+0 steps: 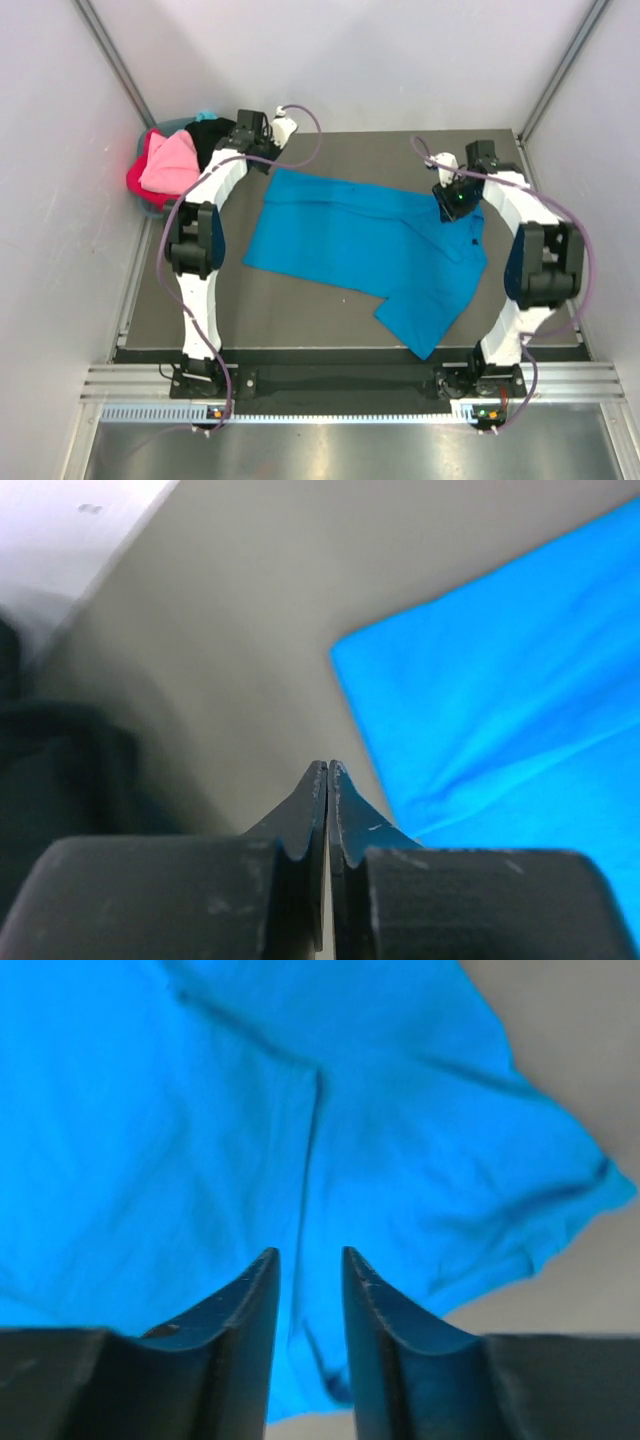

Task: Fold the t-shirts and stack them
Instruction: Fold the tshirt

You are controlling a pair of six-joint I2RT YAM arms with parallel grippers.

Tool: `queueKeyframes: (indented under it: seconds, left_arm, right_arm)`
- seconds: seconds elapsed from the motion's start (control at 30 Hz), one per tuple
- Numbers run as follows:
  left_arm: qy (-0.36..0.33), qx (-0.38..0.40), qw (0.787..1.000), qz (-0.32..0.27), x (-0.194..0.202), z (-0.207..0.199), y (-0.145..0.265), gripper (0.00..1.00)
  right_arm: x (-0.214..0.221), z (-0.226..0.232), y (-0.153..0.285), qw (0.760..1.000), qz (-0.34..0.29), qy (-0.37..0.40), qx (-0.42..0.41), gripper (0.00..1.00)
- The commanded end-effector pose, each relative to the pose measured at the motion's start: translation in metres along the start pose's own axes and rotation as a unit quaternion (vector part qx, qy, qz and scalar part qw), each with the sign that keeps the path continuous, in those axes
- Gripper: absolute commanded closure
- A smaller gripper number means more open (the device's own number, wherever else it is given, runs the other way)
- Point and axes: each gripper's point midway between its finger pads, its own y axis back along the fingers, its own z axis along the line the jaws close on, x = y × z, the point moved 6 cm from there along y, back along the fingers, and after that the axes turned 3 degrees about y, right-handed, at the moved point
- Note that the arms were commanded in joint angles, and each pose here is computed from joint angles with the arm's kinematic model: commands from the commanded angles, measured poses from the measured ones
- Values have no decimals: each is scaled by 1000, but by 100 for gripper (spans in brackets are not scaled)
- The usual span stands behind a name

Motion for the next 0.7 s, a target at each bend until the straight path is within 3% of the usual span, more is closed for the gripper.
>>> queueKeyframes:
  seconds: [0.0,0.3,0.4,0.67]
  left_arm:
    - [50,79,994,56,18,-23,-11,100]
    - [100,101,987,81,37,-41,-18,100]
    - [106,98,986,88,41,-42,-18,94]
    - [109,93,985,96,45,-43,-16,93]
  right_arm:
    - [-23,-5,-12,1000,-17,2,-25,70]
    - [-45,-16,-54,997,-19,-9,-71,66]
    - [-49,-15,-66,997,-15,-6,-79,66]
    - [-48,-11,-87,995,3,0,-95,66]
